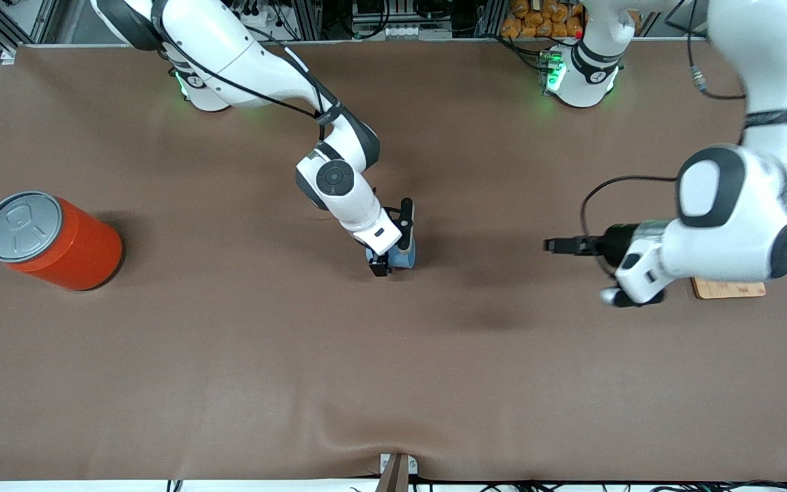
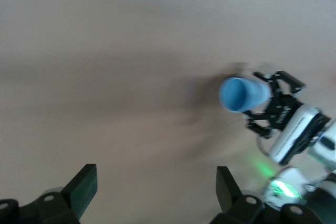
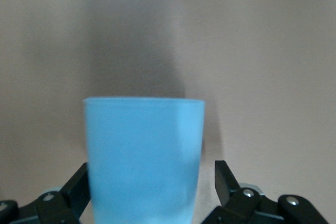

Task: Flip cup
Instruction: 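Lift the blue cup and carry it toward the table middle with the right gripper, then set the cup down on its side while the left gripper approaches, then grasp the cup with the left gripper while the right gripper withdraws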

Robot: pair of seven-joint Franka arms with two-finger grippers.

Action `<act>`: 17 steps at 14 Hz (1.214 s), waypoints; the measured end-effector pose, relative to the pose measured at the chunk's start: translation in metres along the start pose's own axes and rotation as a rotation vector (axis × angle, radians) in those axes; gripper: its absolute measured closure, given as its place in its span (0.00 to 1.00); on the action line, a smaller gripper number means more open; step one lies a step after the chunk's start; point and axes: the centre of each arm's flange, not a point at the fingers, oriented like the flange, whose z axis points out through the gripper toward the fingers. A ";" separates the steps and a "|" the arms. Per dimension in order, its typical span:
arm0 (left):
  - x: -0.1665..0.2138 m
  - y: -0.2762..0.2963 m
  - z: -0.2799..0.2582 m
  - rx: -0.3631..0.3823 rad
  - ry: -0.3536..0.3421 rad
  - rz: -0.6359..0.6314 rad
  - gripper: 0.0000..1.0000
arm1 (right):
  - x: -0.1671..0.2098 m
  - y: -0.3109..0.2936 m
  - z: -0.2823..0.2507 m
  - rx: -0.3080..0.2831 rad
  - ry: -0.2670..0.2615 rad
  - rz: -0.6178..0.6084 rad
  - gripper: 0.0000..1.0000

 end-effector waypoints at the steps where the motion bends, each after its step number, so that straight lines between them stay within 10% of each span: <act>1: 0.009 0.003 0.019 -0.058 -0.021 -0.018 0.00 | 0.004 0.004 -0.013 -0.001 -0.005 -0.002 0.00; 8: 0.027 0.032 0.109 -0.190 -0.111 -0.060 0.00 | -0.003 0.029 -0.200 0.050 -0.173 0.279 0.00; 17: 0.062 0.067 0.202 -0.476 0.040 0.129 0.00 | -0.245 0.122 -0.382 0.023 -0.334 0.944 0.00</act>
